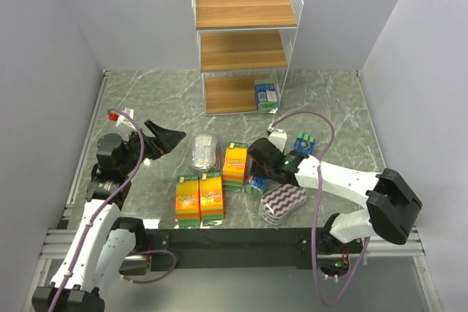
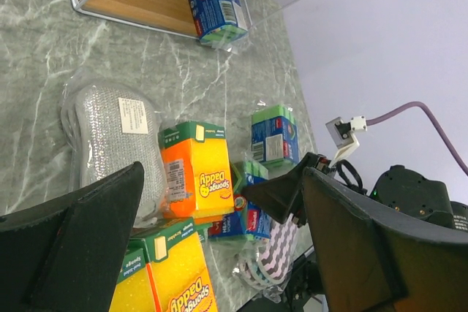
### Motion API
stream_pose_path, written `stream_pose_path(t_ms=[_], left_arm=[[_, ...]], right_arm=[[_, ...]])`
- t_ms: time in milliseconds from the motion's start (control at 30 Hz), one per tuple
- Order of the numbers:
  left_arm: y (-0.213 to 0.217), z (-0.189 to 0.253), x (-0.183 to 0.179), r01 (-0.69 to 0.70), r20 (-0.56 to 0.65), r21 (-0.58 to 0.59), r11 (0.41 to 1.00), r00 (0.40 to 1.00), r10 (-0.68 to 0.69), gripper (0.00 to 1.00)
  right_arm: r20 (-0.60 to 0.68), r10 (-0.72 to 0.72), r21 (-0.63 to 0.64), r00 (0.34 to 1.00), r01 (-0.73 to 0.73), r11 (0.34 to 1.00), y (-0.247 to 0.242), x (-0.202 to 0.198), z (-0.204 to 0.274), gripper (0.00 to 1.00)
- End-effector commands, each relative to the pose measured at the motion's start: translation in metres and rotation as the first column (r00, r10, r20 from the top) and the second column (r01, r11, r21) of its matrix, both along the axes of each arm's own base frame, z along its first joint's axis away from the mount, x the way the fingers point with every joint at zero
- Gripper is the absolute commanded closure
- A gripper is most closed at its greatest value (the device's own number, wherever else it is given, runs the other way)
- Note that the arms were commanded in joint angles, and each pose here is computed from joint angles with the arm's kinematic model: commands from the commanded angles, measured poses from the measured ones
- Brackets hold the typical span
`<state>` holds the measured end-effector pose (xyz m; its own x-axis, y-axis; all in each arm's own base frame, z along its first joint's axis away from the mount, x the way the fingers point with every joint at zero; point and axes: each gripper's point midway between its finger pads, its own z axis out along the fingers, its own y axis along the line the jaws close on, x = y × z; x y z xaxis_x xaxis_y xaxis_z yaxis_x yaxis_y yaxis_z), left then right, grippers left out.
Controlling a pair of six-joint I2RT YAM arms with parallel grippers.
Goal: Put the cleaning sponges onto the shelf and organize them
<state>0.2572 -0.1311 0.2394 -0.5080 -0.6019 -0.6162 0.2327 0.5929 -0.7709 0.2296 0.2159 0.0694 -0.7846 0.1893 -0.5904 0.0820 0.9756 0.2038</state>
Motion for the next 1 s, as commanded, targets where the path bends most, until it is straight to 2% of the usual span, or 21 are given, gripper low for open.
stream_pose_path(t_ms=[0, 33, 67, 133, 167, 200, 267, 467, 600, 633, 733, 800, 867, 900, 967], left_arm=[[-0.002, 0.017, -0.001, 0.012, 0.053, -0.009, 1.000, 0.999, -0.011, 0.04], [-0.001, 0.018, -0.001, 0.011, 0.057, -0.008, 1.000, 0.998, -0.010, 0.04], [-0.001, 0.018, -0.001, 0.009, 0.059, -0.009, 1.000, 0.998, -0.008, 0.04], [-0.002, 0.018, -0.001, 0.013, 0.060, -0.014, 1.000, 0.998, -0.012, 0.04], [-0.003, 0.019, -0.001, 0.015, 0.059, -0.019, 1.000, 0.998, -0.014, 0.04], [-0.003, 0.018, -0.002, 0.021, 0.056, -0.022, 1.000, 0.998, -0.020, 0.04], [-0.004, 0.018, -0.001, 0.022, 0.053, -0.025, 0.999, 0.998, -0.021, 0.04], [-0.004, 0.023, -0.002, 0.022, 0.064, -0.029, 0.999, 0.998, -0.020, 0.04], [-0.002, 0.021, -0.004, 0.011, 0.062, -0.015, 1.000, 0.998, -0.010, 0.04], [-0.001, 0.021, -0.004, 0.012, 0.063, -0.014, 1.000, 0.998, -0.011, 0.04], [0.000, 0.019, -0.005, 0.008, 0.056, -0.003, 1.000, 0.998, -0.008, 0.04], [0.000, 0.019, -0.005, 0.002, 0.058, 0.000, 1.000, 0.998, -0.002, 0.04], [0.001, 0.018, -0.006, 0.001, 0.060, 0.002, 1.000, 0.998, -0.001, 0.04], [0.002, 0.018, -0.006, -0.005, 0.060, 0.004, 1.000, 0.998, 0.005, 0.04], [0.002, 0.017, -0.007, -0.006, 0.059, 0.005, 1.000, 0.998, 0.006, 0.04]], right_arm=[[0.004, -0.062, -0.109, 0.998, 0.062, 0.992, -0.039, -0.002, -0.009, 0.67], [0.011, -0.062, -0.100, 0.998, 0.063, 0.993, -0.044, 0.003, -0.008, 0.77], [0.032, -0.043, -0.023, 0.999, 0.044, 0.999, -0.038, 0.009, -0.003, 0.81], [0.061, -0.020, 0.048, 0.998, 0.017, 0.999, -0.045, 0.026, 0.001, 0.86], [0.102, 0.062, 0.176, 0.993, -0.080, 0.981, -0.025, 0.031, 0.012, 0.91], [0.138, 0.081, 0.201, 0.987, -0.108, 0.974, -0.023, 0.037, 0.020, 0.97], [0.223, 0.122, 0.202, 0.967, -0.168, 0.965, -0.016, 0.052, 0.041, 0.99], [0.291, 0.262, 0.293, 0.920, -0.347, 0.891, 0.024, 0.067, 0.061, 0.97], [0.281, 0.279, 0.388, 0.918, -0.375, 0.842, 0.031, 0.080, 0.052, 0.97], [0.275, 0.320, 0.445, 0.907, -0.415, 0.793, 0.041, 0.074, 0.053, 0.97], [0.277, 0.368, 0.534, 0.888, -0.461, 0.709, 0.053, 0.077, 0.048, 0.96], [0.325, 0.387, 0.564, 0.863, -0.505, 0.653, 0.062, 0.080, 0.058, 0.94], [0.338, 0.399, 0.603, 0.853, -0.521, 0.603, 0.068, 0.081, 0.060, 0.91], [0.334, 0.399, 0.608, 0.854, -0.519, 0.601, 0.069, 0.082, 0.059, 0.86], [0.310, 0.402, 0.594, 0.862, -0.506, 0.626, 0.067, 0.085, 0.055, 0.68]])
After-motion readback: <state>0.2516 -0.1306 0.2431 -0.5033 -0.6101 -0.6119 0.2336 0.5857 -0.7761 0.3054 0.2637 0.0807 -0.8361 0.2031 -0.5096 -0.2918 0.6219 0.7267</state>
